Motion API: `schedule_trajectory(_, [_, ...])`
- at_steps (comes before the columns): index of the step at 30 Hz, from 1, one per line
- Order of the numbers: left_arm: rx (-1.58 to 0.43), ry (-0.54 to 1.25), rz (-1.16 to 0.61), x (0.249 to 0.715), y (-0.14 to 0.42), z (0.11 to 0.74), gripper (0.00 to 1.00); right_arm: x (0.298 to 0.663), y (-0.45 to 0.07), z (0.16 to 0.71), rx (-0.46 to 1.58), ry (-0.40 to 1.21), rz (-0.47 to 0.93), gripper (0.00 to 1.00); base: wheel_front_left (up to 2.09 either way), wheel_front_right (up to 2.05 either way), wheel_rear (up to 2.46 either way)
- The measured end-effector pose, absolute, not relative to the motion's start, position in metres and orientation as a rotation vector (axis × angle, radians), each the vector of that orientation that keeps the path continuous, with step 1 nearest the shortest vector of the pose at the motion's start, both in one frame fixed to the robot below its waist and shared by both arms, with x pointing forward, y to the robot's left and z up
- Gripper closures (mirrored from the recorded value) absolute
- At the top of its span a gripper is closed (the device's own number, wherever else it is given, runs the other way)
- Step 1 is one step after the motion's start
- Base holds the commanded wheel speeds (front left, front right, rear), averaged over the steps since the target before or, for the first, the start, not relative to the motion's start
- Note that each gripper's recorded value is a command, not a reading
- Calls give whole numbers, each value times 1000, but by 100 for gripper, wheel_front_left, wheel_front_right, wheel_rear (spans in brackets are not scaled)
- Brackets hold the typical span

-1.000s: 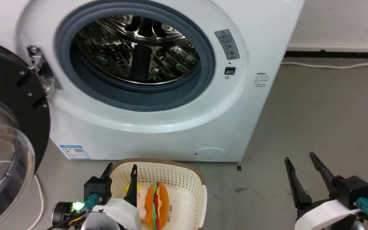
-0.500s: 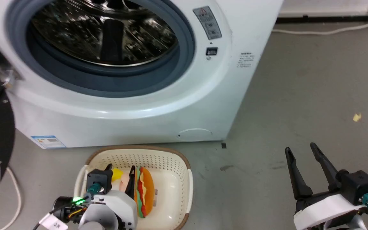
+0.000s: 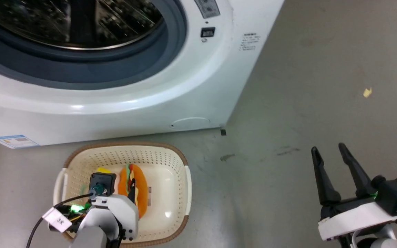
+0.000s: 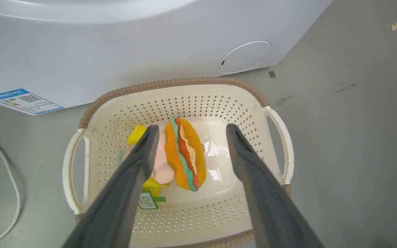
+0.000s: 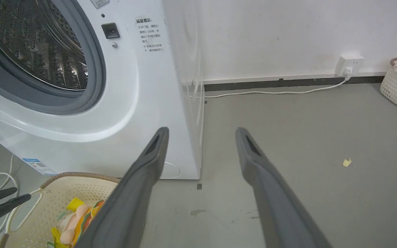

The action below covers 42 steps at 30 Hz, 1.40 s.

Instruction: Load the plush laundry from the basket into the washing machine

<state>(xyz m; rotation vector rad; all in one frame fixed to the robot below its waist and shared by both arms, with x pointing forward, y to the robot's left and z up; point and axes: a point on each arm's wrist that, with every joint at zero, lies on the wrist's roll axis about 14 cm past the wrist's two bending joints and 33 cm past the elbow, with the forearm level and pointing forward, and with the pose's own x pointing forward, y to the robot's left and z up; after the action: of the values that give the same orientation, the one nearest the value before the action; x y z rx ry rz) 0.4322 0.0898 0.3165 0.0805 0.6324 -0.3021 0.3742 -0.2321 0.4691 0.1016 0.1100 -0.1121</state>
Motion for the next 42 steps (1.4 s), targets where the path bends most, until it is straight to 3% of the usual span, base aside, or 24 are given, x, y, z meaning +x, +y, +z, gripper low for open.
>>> schedule_trajectory(42, [261, 1161, -385, 437, 91, 139, 0, 385, -265, 412, 200, 203, -260, 0, 1, 1, 1])
